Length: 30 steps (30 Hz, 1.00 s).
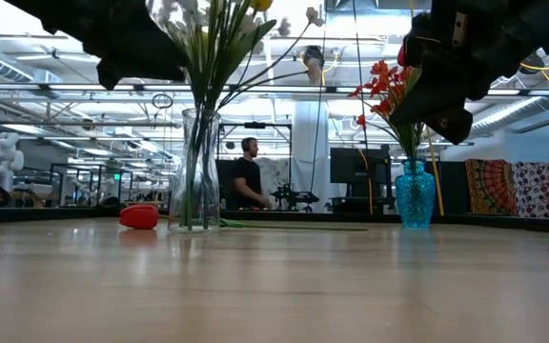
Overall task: Sort flowers into vase by color
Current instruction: Put the red flower into the blue flower vase
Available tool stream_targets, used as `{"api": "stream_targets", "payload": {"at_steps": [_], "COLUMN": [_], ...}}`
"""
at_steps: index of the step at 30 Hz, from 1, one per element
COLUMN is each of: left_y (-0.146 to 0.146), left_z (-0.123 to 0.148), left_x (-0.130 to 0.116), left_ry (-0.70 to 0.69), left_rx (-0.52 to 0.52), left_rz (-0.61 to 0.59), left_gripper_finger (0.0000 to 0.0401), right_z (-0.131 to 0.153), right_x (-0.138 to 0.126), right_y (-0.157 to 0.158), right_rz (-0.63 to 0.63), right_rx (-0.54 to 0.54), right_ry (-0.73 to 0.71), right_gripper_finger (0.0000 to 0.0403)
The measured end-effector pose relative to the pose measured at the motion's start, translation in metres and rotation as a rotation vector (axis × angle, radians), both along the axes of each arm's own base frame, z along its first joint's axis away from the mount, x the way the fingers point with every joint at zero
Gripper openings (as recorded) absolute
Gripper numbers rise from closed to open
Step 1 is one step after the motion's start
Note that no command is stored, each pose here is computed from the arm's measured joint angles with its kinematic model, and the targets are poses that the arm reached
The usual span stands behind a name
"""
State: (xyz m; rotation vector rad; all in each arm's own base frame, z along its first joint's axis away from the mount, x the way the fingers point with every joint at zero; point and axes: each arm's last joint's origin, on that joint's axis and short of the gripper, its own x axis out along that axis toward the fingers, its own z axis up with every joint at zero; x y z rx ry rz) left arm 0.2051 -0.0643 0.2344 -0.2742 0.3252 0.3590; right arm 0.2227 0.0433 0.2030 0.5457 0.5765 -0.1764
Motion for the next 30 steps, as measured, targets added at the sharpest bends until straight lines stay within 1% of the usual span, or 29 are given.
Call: {"api": "stream_targets", "payload": {"at_steps": [5, 8, 10, 14, 18, 20, 24, 27, 30], "left_y": [-0.003, -0.005, -0.005, -0.006, -0.008, -0.008, -0.007, -0.006, -0.006], "left_z": [-0.001, -0.001, -0.001, -0.005, -0.010, -0.010, -0.010, -0.010, -0.009], "left_x": [-0.006, -0.009, -0.014, -0.023, -0.029, -0.029, -0.030, -0.030, -0.029], "left_ry": [0.047, 0.044, 0.066, 0.131, 0.181, 0.180, 0.173, 0.163, 0.149], "left_rx": [-0.043, -0.127, -0.142, -0.165, -0.169, -0.159, -0.137, -0.117, -0.141], "left_rz": [-0.098, -0.093, -0.093, -0.084, -0.070, -0.063, -0.034, -0.003, 0.009], "left_gripper_finger": [0.0151, 0.0151, 0.0151, 0.0151, 0.0151, 0.0151, 0.0151, 0.0151, 0.0151], "right_z": [-0.001, -0.005, -0.008, -0.017, -0.023, -0.025, -0.035, -0.050, -0.060], "right_x": [0.001, 0.003, 0.006, 0.019, 0.041, 0.054, 0.076, 0.085, 0.089], "right_y": [0.000, -0.002, -0.005, -0.015, -0.024, -0.029, -0.045, -0.059, -0.070], "right_rz": [0.054, 0.093, 0.100, 0.071, 0.140, 0.177, 0.208, 0.216, 0.258], "right_rx": [-0.081, -0.151, -0.181, -0.202, -0.232, -0.250, -0.302, -0.329, -0.353], "right_ry": [0.004, 0.025, 0.039, 0.100, 0.160, 0.178, 0.240, 0.310, 0.351], "right_gripper_finger": [0.0000, 0.0000, 0.0000, 0.0000, 0.0008, 0.0017, 0.0045, 0.0071, 0.0096]}}
